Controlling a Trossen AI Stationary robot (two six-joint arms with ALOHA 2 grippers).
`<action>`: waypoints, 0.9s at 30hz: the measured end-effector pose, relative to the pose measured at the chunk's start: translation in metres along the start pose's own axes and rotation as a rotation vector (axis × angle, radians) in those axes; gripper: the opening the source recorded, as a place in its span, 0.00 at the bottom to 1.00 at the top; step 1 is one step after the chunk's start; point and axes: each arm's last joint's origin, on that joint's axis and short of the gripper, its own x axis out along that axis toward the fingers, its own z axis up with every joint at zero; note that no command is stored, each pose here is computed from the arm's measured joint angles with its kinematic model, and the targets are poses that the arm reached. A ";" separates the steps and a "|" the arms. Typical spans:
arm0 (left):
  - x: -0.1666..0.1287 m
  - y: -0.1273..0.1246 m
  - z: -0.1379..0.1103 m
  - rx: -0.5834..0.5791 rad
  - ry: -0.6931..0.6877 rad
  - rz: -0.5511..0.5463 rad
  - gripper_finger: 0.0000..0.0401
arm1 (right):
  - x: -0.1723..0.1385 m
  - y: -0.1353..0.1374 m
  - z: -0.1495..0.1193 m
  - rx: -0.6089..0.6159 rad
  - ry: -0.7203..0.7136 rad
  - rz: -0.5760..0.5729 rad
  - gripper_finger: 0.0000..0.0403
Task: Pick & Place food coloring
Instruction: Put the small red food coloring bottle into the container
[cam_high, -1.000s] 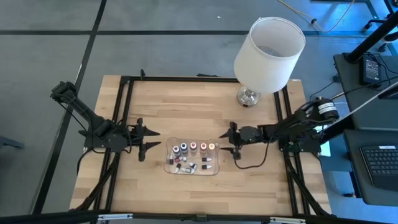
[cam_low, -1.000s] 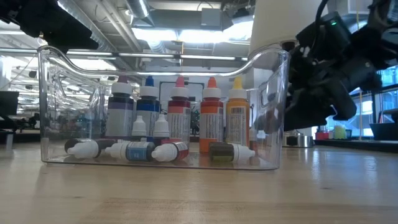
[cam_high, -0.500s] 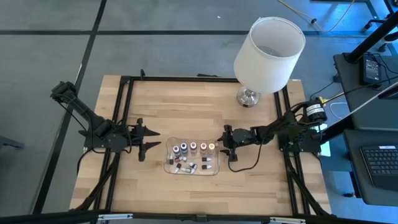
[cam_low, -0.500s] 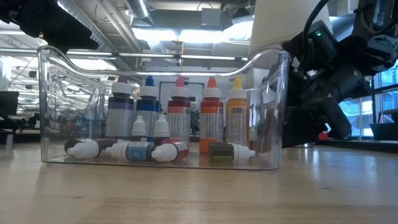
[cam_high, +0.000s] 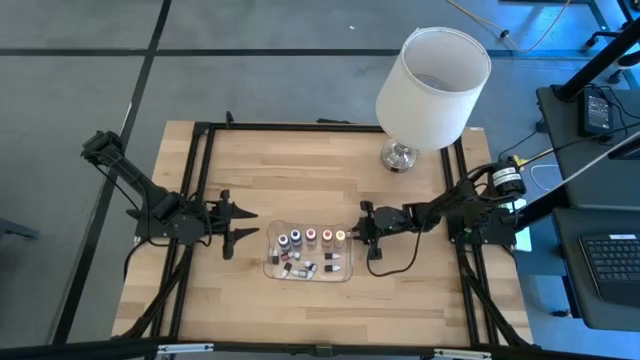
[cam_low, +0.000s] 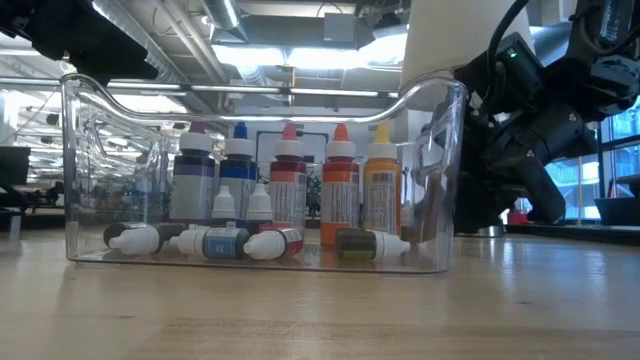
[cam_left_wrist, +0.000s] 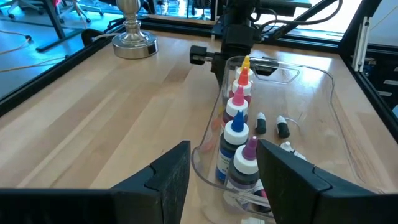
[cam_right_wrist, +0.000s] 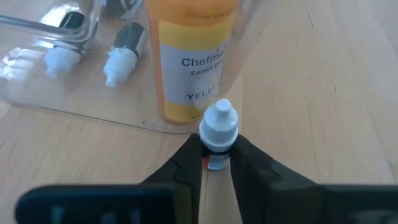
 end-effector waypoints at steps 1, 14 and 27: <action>0.000 0.000 0.000 0.000 0.000 0.000 0.45 | 0.000 0.000 0.000 0.002 0.000 0.000 0.17; 0.000 0.000 0.000 0.003 0.000 0.000 0.44 | -0.035 0.000 0.018 0.082 0.053 -0.061 0.16; 0.000 0.000 0.000 0.003 0.000 0.000 0.44 | -0.099 0.021 0.109 0.070 0.002 -0.178 0.16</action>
